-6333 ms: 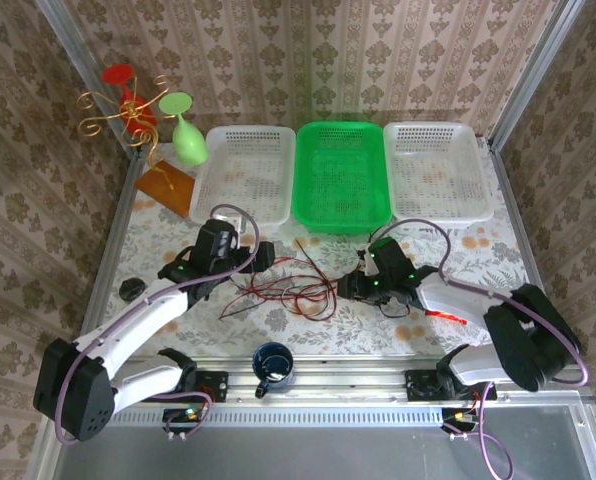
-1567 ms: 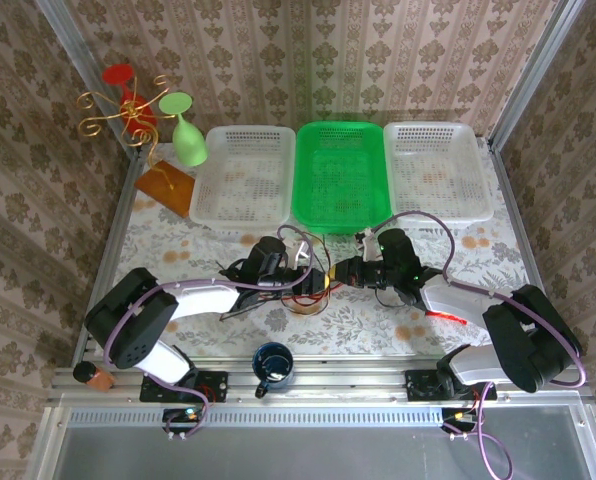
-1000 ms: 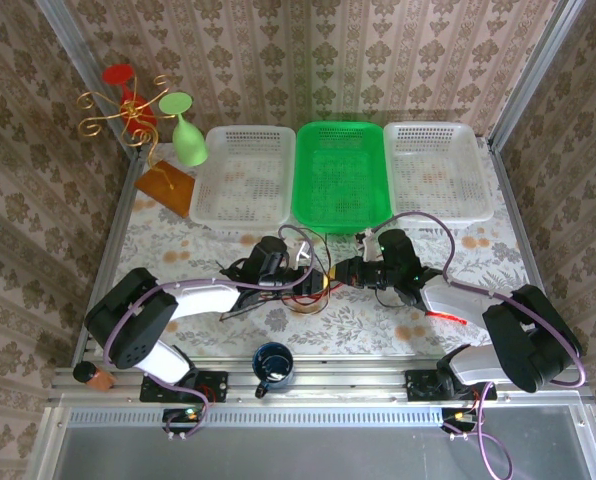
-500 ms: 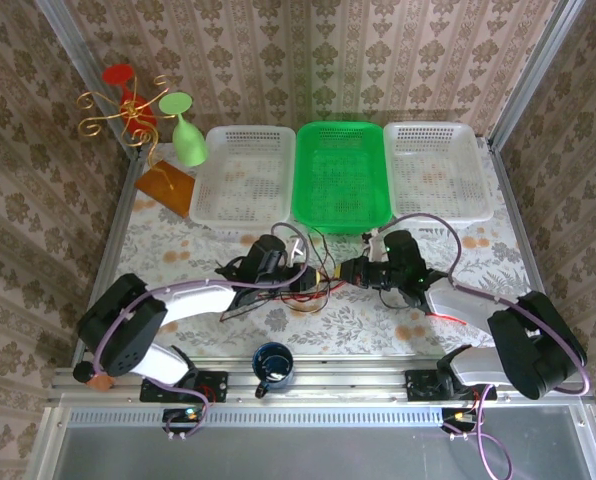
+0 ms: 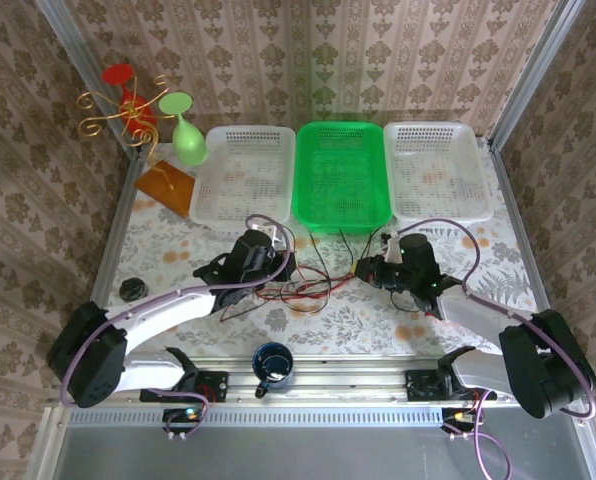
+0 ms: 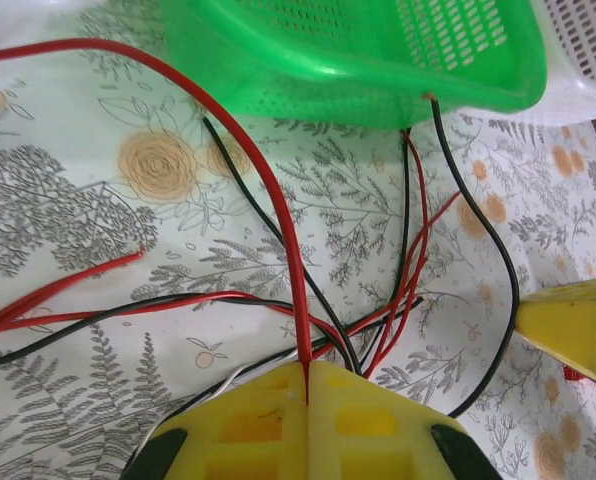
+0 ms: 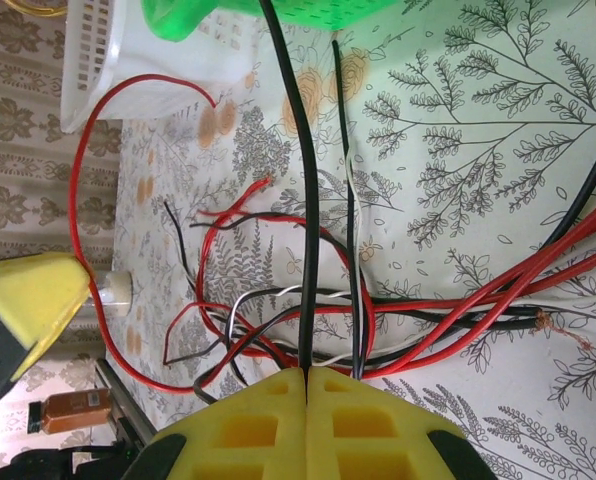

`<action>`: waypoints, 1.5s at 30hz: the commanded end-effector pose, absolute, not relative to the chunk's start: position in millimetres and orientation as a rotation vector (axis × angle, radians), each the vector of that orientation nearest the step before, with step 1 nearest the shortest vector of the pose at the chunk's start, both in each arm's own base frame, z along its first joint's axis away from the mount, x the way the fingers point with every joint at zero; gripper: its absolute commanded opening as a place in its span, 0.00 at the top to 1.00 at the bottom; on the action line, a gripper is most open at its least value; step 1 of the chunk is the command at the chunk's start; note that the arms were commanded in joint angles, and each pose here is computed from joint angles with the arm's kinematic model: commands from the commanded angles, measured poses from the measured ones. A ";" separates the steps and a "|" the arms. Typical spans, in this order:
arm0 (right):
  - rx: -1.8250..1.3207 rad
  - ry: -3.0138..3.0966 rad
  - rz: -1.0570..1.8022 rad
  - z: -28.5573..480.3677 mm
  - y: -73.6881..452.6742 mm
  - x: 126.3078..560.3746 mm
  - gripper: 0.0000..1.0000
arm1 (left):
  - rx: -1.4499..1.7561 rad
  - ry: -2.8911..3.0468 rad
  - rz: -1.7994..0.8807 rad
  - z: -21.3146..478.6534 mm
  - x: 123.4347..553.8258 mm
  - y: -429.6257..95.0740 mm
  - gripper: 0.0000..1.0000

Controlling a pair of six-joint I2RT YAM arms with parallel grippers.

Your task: Untangle the cables

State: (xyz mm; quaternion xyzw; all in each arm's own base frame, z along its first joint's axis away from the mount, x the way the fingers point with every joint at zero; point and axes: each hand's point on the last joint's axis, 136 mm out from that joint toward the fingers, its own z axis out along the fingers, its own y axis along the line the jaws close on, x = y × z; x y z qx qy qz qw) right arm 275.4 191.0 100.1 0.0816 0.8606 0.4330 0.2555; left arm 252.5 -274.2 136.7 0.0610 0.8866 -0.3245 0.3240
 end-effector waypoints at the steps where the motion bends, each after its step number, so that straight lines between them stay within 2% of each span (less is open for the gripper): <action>1: 0.216 2.301 1.151 104.2 185.9 277.2 1.00 | 0.152 2.337 -0.756 131.8 256.5 -256.7 1.00; 7: 0.220 2.353 1.228 96.0 196.1 280.2 1.00 | 0.151 2.358 -0.877 126.3 252.7 -268.3 1.00; 9: 0.228 2.372 1.234 90.1 197.4 279.8 0.89 | 0.102 2.343 -0.987 126.9 252.2 -276.5 1.00; 11: 0.237 2.376 1.237 87.2 197.4 279.8 0.74 | 0.059 2.326 -1.076 128.8 254.4 -283.2 1.00; 14: 0.244 2.368 1.237 88.0 196.3 278.7 0.63 | 0.057 2.335 -1.084 128.2 254.6 -286.3 1.00; 21: 0.281 2.366 1.279 91.5 198.1 277.4 0.46 | 0.071 2.341 -1.075 128.8 252.3 -285.3 1.00; 25: 0.417 2.392 1.324 84.9 199.5 276.9 0.44 | 0.085 2.334 -1.087 134.8 251.4 -288.2 1.00; 37: 0.521 2.410 1.419 69.6 216.2 289.5 0.45 | 0.116 2.331 -1.078 142.3 251.0 -290.5 1.00; 45: 0.504 2.387 1.534 70.4 235.2 297.1 0.56 | 0.121 2.339 -1.088 142.2 247.1 -290.7 1.00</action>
